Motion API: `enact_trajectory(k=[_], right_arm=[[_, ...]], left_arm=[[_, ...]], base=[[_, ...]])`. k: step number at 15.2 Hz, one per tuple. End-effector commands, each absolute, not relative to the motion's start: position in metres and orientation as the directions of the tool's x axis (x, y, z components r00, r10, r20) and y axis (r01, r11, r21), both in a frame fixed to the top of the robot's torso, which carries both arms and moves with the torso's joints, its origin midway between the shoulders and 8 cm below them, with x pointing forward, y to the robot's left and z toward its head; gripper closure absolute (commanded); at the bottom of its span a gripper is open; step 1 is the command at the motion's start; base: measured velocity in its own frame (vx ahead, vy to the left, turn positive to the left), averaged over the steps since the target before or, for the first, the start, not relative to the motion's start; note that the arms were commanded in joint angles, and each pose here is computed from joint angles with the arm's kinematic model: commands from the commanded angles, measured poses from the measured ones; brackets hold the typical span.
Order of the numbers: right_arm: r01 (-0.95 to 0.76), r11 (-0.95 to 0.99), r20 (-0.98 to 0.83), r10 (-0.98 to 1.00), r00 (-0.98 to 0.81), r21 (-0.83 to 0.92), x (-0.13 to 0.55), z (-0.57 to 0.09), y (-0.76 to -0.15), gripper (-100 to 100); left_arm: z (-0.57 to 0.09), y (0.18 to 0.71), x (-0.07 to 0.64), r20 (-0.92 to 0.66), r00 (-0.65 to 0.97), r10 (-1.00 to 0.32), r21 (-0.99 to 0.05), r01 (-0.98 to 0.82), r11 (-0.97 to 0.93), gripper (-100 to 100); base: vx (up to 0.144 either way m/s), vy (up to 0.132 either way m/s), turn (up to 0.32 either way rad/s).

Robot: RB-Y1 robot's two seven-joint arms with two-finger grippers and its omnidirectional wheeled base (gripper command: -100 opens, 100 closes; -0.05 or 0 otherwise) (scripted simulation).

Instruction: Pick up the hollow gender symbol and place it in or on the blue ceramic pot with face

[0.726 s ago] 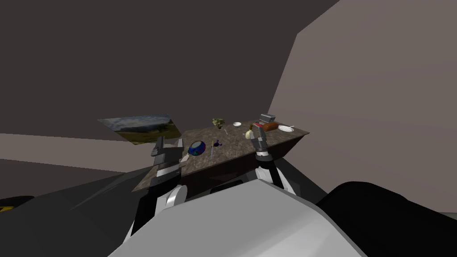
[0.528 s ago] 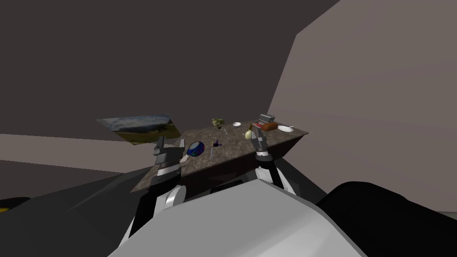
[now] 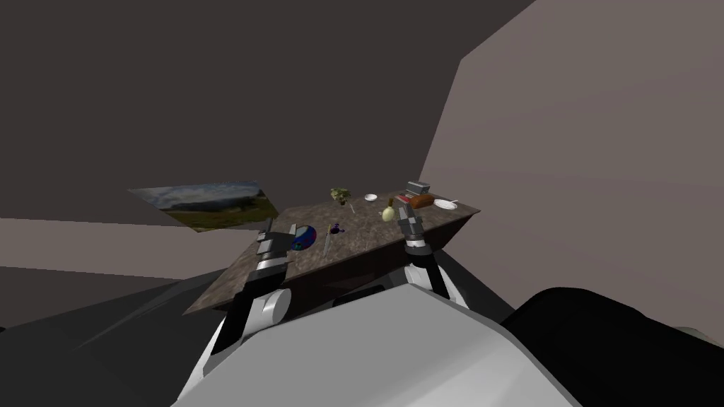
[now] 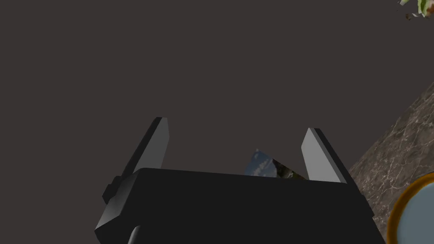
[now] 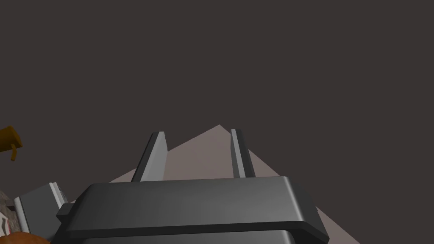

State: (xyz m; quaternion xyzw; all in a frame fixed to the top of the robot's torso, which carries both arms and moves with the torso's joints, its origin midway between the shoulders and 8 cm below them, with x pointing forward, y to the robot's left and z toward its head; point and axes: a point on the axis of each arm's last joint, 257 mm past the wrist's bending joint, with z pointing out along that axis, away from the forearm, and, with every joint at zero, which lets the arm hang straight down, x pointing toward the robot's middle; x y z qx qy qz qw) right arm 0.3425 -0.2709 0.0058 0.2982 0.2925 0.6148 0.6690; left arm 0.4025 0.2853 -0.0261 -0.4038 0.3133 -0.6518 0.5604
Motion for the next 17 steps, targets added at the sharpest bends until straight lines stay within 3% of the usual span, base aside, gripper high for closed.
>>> enact_trajectory(k=[1,17], right_arm=[[-0.648,0.066,-0.025,0.997,0.073,0.759,0.342,0.006,-0.271,0],[-0.648,0.066,-0.025,0.997,0.073,0.759,0.342,0.006,-0.271,0]], left_arm=[[-0.033,0.292,0.41,0.189,-0.039,-0.981,-0.872,0.454,-0.186,-100],[-0.135,0.377,0.477,0.412,0.119,-0.903,-0.898,0.223,-0.38,-100]], base=[[0.01,-0.112,-0.025],[0.009,-0.108,-0.041]])
